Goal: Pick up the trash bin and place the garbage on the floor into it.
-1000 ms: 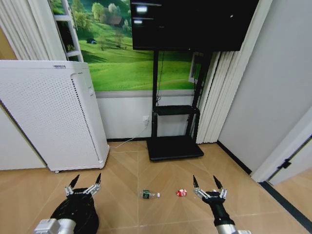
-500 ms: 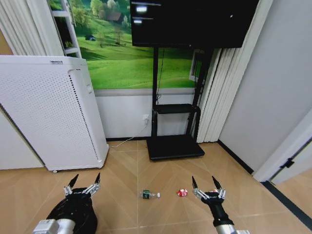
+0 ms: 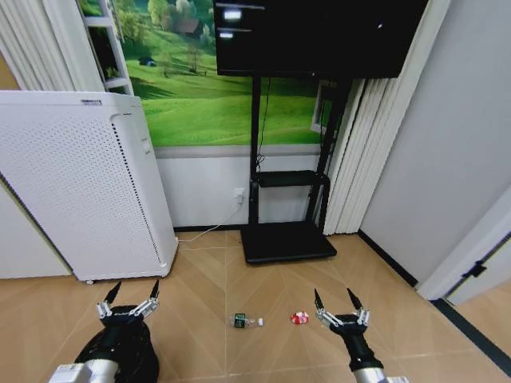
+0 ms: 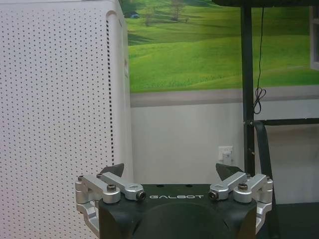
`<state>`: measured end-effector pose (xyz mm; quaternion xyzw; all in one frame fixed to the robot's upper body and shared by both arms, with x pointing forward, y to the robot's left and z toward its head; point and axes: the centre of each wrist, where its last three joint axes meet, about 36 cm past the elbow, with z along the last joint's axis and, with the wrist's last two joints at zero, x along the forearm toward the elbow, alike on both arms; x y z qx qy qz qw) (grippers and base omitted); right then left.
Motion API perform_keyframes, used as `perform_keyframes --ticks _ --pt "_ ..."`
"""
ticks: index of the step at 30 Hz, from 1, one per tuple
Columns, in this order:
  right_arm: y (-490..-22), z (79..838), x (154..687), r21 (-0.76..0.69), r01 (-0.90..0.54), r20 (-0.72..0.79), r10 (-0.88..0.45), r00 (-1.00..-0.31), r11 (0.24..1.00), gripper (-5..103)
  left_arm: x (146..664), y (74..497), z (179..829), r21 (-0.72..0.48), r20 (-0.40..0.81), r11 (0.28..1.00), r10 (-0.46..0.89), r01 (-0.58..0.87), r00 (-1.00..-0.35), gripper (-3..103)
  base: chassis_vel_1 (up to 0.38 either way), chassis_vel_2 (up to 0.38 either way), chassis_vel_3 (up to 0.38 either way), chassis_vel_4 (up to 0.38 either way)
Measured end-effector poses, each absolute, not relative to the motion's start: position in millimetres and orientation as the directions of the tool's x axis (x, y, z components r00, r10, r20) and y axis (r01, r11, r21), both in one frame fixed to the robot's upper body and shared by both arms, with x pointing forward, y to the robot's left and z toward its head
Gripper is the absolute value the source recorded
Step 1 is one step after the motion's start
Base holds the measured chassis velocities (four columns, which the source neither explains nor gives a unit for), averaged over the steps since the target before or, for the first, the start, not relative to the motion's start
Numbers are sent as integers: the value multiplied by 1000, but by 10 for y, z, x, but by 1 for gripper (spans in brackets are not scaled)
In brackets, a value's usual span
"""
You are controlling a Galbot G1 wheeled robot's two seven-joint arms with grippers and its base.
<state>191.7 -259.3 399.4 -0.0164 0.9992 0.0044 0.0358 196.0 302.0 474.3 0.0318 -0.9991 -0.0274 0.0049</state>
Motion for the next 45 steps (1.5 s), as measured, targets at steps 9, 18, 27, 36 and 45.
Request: perform_keyframes --ticks 9,18,27,36,45 --pt "-2594 3988 1908 4 -29 -67 -29 -997 1000 100 1951 3083 4761 77 19 995 -73 -71 -997 100 0 0 0 0" --pt "-2598 3982 1916 6 -28 -61 -27 -998 1000 100 1954 3187 4742 56 30 991 -126 -125 -992 100 0 0 0 0" --pt "-2590 3927 1926 14 -9 -83 -8 -997 1000 100 1753 3238 4819 27 237 976 -217 -217 -947 100 -15 13 24 -24" --pt "-2597 3790 2017 39 18 -83 21 -996 999 100 1188 3711 4822 57 472 856 -476 -513 -742 100 0 0 0 0" --pt "-2565 3422 2111 94 33 -53 38 -998 995 100 929 3963 4581 13 599 774 -513 -633 -615 100 0 0 0 0"
